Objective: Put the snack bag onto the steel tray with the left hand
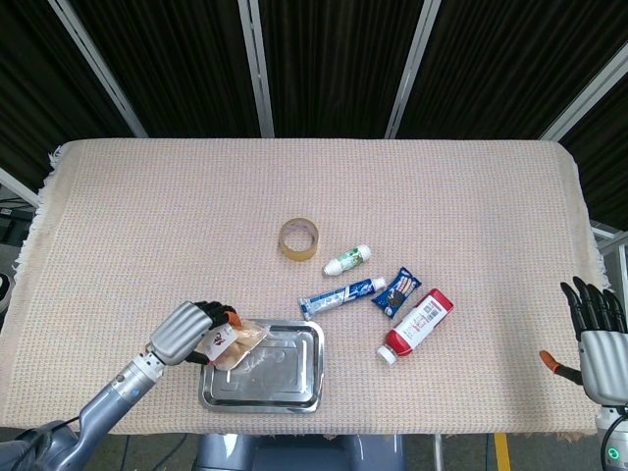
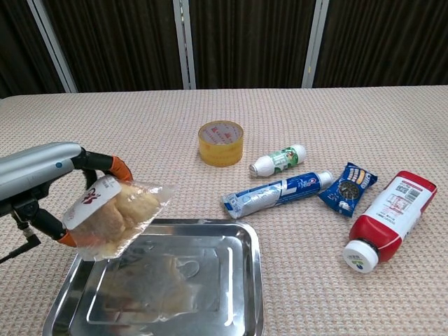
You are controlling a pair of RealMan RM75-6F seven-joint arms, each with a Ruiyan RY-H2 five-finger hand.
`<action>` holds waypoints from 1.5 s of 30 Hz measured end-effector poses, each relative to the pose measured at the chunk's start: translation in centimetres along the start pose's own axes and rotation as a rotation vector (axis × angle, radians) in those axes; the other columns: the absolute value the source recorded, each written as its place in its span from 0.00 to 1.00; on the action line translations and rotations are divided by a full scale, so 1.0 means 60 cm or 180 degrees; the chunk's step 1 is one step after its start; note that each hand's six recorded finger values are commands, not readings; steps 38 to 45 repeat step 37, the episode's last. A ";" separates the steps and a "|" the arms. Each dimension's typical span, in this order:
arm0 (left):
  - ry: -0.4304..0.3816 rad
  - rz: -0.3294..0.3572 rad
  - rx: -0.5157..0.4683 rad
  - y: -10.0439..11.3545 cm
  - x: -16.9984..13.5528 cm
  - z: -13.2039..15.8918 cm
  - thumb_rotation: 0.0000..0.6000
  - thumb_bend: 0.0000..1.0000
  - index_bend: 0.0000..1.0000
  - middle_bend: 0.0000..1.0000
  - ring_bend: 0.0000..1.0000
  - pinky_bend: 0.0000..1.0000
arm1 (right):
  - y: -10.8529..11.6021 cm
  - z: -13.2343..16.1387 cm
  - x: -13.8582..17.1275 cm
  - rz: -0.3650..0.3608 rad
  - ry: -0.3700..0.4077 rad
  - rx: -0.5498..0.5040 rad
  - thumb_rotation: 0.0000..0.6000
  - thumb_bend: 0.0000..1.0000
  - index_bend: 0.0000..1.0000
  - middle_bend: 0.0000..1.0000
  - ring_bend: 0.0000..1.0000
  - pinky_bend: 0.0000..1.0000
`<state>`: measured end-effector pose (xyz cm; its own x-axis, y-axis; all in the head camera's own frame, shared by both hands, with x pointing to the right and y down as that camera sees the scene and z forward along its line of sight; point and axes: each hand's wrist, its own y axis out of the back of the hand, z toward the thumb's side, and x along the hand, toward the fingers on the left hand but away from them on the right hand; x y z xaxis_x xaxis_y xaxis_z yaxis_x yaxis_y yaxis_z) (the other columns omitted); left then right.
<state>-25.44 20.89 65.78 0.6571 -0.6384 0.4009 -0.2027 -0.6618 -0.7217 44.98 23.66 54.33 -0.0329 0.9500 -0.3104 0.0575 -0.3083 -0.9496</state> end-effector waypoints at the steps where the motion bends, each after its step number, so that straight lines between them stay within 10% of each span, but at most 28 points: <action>1: 0.0000 -0.0048 0.0011 -0.006 0.000 0.002 1.00 0.01 0.06 0.01 0.01 0.04 | 0.000 0.000 0.000 -0.0002 -0.0001 -0.0001 1.00 0.05 0.01 0.00 0.00 0.02; 15: 0.0114 0.0093 -0.0048 0.017 -0.017 0.011 0.99 0.04 0.07 0.00 0.00 0.00 | 0.000 0.000 -0.003 0.0014 -0.0001 -0.0001 1.00 0.06 0.02 0.00 0.00 0.02; 31: 0.1414 0.1011 0.0414 0.175 -0.176 -0.117 0.99 0.08 0.19 0.00 0.00 0.00 | -0.003 0.008 -0.020 0.0030 0.0071 0.0021 1.00 0.05 0.02 0.00 0.00 0.02; 45: 0.1751 0.0955 0.0476 0.178 -0.235 -0.139 1.00 0.08 0.20 0.00 0.00 0.00 | -0.003 0.010 -0.024 0.0038 0.0081 0.0034 1.00 0.05 0.02 0.00 0.00 0.02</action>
